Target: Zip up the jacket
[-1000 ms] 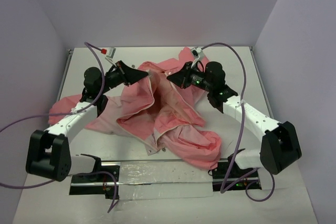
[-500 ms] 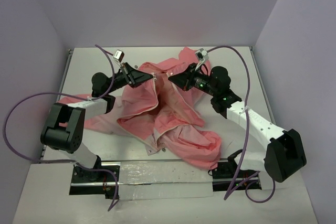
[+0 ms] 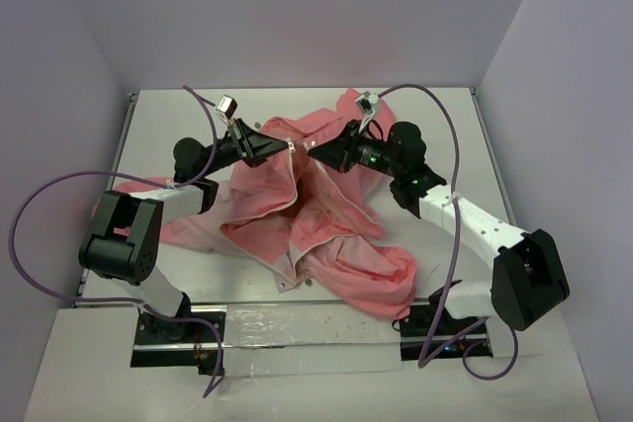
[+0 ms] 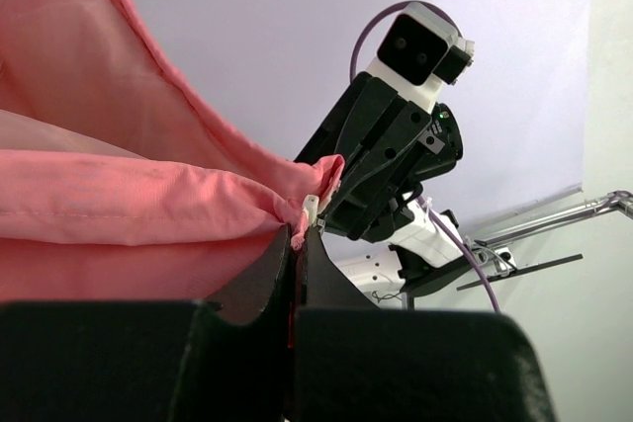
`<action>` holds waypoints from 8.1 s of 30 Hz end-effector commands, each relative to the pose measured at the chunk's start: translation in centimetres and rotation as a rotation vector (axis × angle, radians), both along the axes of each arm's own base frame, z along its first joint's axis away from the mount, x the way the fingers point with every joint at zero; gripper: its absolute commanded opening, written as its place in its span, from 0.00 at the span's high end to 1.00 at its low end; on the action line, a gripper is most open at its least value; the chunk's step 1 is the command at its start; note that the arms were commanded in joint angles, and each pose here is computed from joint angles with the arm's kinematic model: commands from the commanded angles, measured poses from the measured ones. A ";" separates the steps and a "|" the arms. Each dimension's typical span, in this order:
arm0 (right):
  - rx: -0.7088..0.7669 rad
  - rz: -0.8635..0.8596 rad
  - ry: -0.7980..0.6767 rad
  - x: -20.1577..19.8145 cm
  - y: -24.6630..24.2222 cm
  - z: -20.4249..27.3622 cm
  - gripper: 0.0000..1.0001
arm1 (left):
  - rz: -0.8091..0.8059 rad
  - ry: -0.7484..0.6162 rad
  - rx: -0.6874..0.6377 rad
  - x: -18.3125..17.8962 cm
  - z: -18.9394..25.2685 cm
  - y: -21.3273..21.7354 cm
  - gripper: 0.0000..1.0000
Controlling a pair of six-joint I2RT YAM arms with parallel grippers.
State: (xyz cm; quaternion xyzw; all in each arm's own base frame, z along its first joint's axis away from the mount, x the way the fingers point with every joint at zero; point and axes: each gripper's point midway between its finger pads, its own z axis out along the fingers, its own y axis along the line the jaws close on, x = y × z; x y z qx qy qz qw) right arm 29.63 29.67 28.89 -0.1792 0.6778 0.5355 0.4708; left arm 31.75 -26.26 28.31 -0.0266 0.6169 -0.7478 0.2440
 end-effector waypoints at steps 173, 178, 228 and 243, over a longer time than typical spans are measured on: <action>0.202 0.233 -0.017 -1.3 2.1 2.6 1.00 | -0.134 -0.605 -0.149 -7.6 7.8 0.2 1.00; 0.204 0.227 -0.009 -1.0 2.2 2.3 1.00 | -0.131 -0.608 -0.155 -7.6 8.0 0.2 1.00; 0.235 0.206 -0.065 -2.0 2.3 5.2 1.00 | -0.173 -0.619 -0.026 -8.0 5.5 -2.0 1.00; 0.231 0.185 -0.099 -2.8 1.5 5.4 1.00 | -0.178 -0.582 -0.005 -7.2 4.8 -2.4 1.00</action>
